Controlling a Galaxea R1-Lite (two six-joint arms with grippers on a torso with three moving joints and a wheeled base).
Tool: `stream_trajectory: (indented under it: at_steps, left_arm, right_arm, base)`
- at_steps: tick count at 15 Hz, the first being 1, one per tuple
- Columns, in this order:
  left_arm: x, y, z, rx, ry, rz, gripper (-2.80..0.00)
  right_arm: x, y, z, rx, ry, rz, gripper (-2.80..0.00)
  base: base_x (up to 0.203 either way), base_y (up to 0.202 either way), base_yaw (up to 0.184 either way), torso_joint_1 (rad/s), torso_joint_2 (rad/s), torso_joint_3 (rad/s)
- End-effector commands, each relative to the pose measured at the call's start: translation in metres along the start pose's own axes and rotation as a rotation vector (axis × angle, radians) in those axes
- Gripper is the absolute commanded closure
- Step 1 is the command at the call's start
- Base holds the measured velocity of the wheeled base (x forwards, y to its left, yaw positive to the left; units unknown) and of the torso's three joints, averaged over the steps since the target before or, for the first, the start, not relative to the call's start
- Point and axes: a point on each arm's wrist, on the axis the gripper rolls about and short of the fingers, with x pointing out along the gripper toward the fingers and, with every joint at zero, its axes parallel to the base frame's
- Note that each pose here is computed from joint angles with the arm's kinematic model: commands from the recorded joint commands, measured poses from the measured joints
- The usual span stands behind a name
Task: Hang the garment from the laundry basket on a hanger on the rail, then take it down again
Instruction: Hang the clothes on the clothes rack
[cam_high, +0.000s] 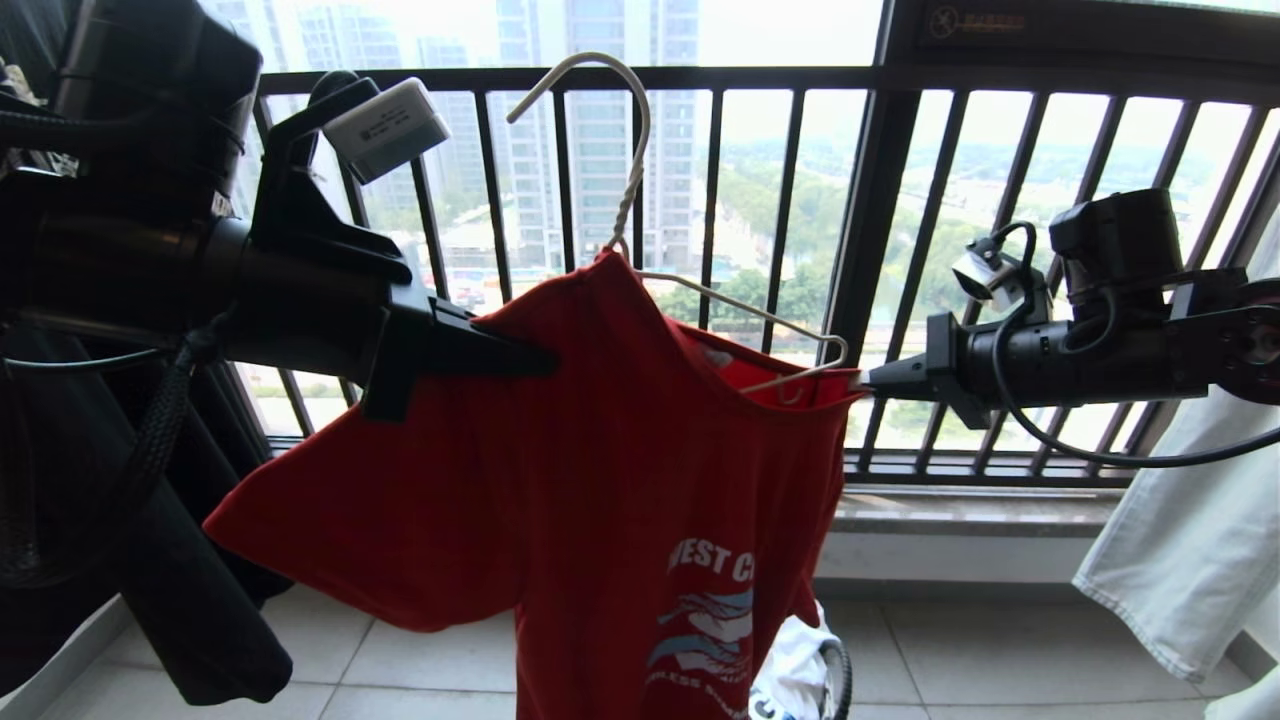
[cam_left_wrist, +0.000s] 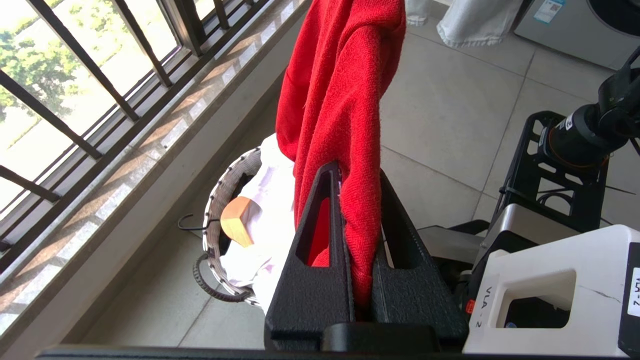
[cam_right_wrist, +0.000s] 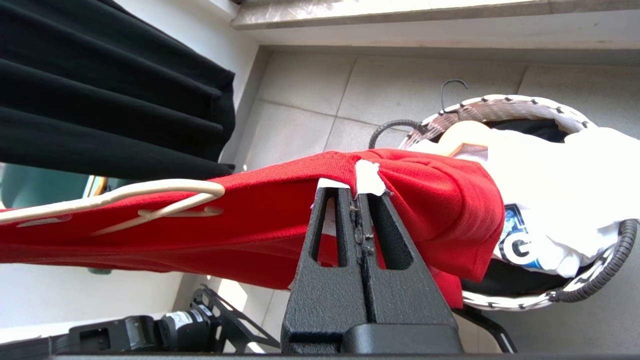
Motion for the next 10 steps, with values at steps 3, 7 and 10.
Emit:
stream_trajectory:
  at_steps: [3,7,10]
  left_arm:
    - [-0.002,-0.006,0.001,0.011,-0.005,-0.014,0.00]
    - [0.003,-0.005,-0.002,0.009,0.008,-0.025,0.00]
    - [0.006,-0.003,-0.003,0.006,0.014,-0.025,0.00]
  right_arm:
    - [0.009,-0.007,-0.001,0.018,0.020,-0.006,0.00]
    - [-0.003,-0.002,0.006,0.007,-0.015,-0.003,0.00]
    - [-0.017,0.009,0.007,0.003,-0.028,0.001,0.00]
  base:
    - [0.000,0.000,0.000,0.000,0.00,0.000]
    - [0.000,0.000,0.000,0.000,0.00,0.000]
    - [0.000,0.000,0.000,0.000,0.00,0.000]
